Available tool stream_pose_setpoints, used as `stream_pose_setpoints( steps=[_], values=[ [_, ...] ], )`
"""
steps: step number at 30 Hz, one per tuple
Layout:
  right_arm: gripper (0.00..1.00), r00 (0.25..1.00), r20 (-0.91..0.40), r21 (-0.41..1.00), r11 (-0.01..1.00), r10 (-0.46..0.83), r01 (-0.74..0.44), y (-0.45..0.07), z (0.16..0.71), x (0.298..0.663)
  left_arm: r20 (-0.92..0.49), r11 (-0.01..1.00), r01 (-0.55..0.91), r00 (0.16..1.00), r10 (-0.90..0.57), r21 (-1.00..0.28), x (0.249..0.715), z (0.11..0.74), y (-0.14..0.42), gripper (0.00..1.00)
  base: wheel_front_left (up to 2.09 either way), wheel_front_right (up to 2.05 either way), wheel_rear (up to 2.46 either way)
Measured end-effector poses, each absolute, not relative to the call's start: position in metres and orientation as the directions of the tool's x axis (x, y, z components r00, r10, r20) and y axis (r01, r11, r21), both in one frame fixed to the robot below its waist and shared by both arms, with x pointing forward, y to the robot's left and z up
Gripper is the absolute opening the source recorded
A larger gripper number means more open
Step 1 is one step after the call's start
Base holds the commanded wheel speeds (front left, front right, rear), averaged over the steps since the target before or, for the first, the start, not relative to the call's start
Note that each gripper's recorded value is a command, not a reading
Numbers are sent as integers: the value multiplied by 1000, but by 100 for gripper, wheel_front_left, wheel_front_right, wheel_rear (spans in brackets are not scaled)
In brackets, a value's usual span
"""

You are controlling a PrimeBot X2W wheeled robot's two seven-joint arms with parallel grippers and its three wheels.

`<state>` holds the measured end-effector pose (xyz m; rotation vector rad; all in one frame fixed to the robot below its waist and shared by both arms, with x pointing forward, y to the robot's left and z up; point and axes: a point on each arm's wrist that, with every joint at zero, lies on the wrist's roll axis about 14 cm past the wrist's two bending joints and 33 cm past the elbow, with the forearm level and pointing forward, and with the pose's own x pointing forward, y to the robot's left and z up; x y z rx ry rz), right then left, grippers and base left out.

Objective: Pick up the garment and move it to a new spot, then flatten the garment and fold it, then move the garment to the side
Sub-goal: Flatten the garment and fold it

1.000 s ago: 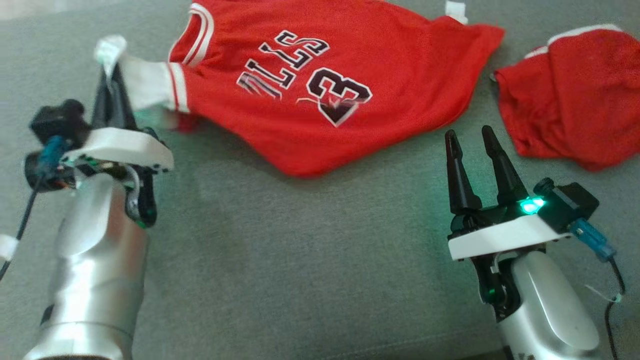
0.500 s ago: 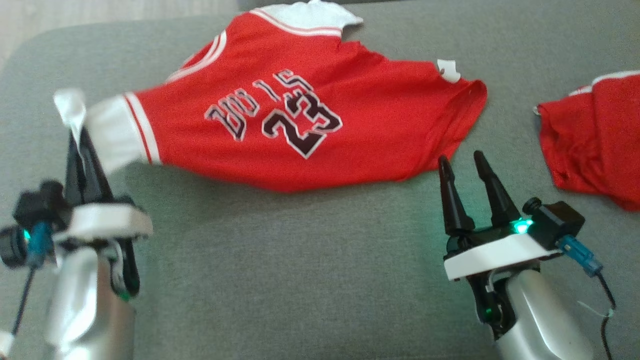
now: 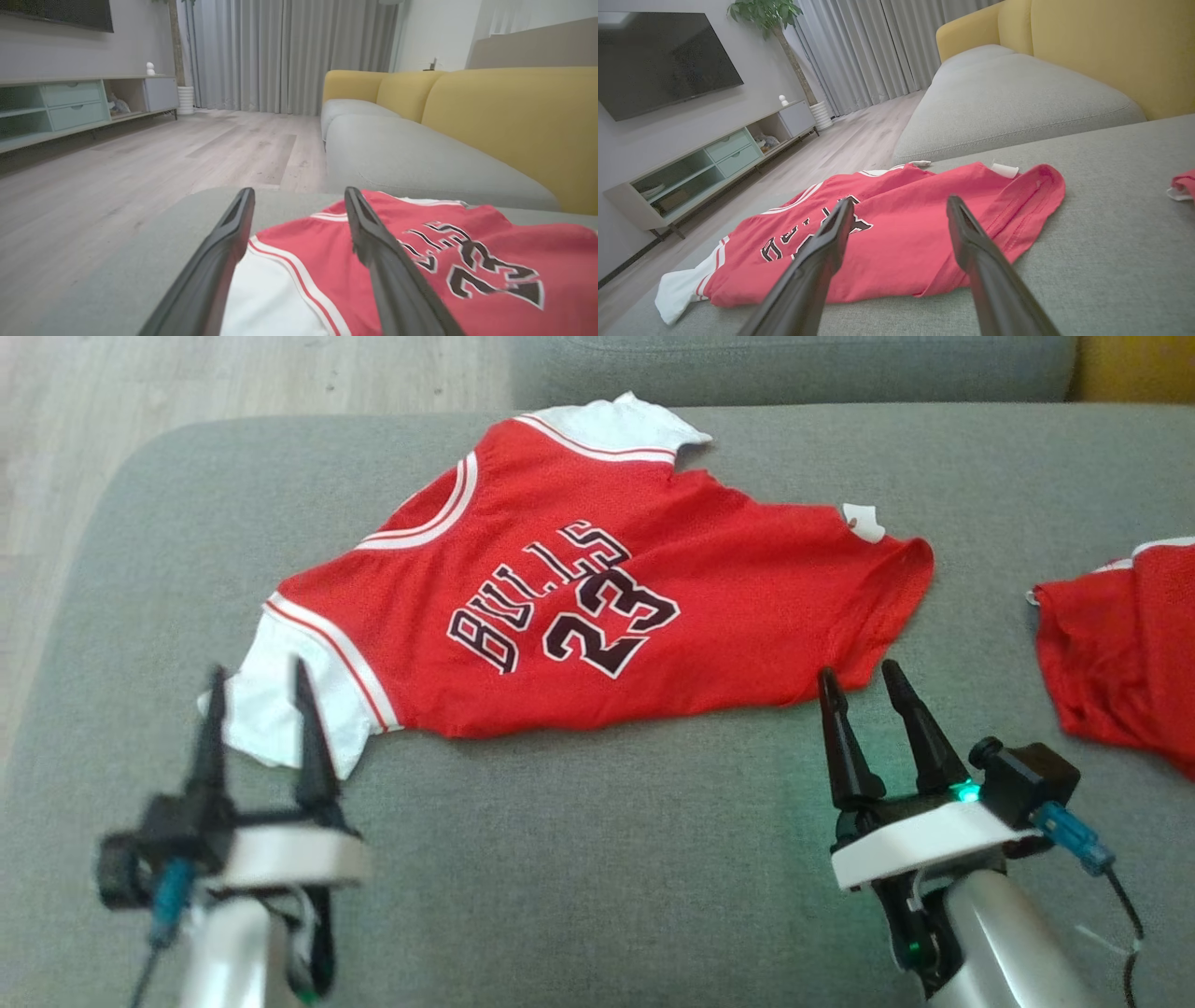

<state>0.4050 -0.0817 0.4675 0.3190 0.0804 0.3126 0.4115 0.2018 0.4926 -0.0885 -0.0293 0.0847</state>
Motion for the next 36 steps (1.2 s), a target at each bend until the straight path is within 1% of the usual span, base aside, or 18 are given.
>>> stream_pose_setpoints(
  steps=[6, 7, 13, 17, 19, 22, 25, 33, 34, 35, 36],
  values=[
    [100, 953, -74, 299, 918, 294, -260, -90, 456, 410, -21, 994, -38, 999, 36, -102, 388, 476, 181, 100, 0, 0, 0],
    [100, 958, -116, 278, 935, 262, -222, -102, 447, 417, -14, 994, -39, 999, 38, -102, 389, 478, 178, 100, 0, 0, 0],
    [100, 950, -259, 237, 965, 176, -114, -133, 426, 452, -21, 993, -24, 1000, 21, -115, 392, 476, 170, 100, 0, 0, 0],
    [100, 920, -356, 231, 970, 163, -83, -136, 405, 462, -44, 991, -29, 999, 23, -129, 390, 469, 168, 100, 0, 0, 0],
    [100, 895, -414, 196, 976, 167, -91, -134, 391, 462, -50, 992, -31, 998, 25, -126, 391, 467, 169, 100, 0, 0, 0],
    [100, 854, -491, 185, 979, 171, -89, -131, 371, 459, -43, 991, -44, 998, 39, -124, 393, 470, 173, 100, 0, 0, 0],
    [100, 845, -505, 189, 978, 178, -93, -126, 367, 465, -40, 991, -56, 998, 51, -119, 394, 471, 177, 100, 0, 0, 0],
    [100, 840, -483, 251, 958, 246, -137, -96, 369, 483, -70, 989, -71, 996, 63, -127, 390, 462, 178, 100, 0, 0, 0],
    [64, 842, -478, 249, 958, 252, -145, -94, 370, 485, -72, 989, -72, 995, 64, -127, 390, 461, 179, 100, 0, 0, 0],
    [0, 846, -469, 246, 957, 254, -151, -93, 372, 487, -73, 989, -73, 995, 65, -126, 390, 461, 179, 100, 0, 0, 0],
    [0, 852, -456, 243, 957, 258, -159, -91, 373, 488, -75, 989, -76, 995, 67, -125, 390, 460, 179, 100, 0, 0, 0]
  ],
)
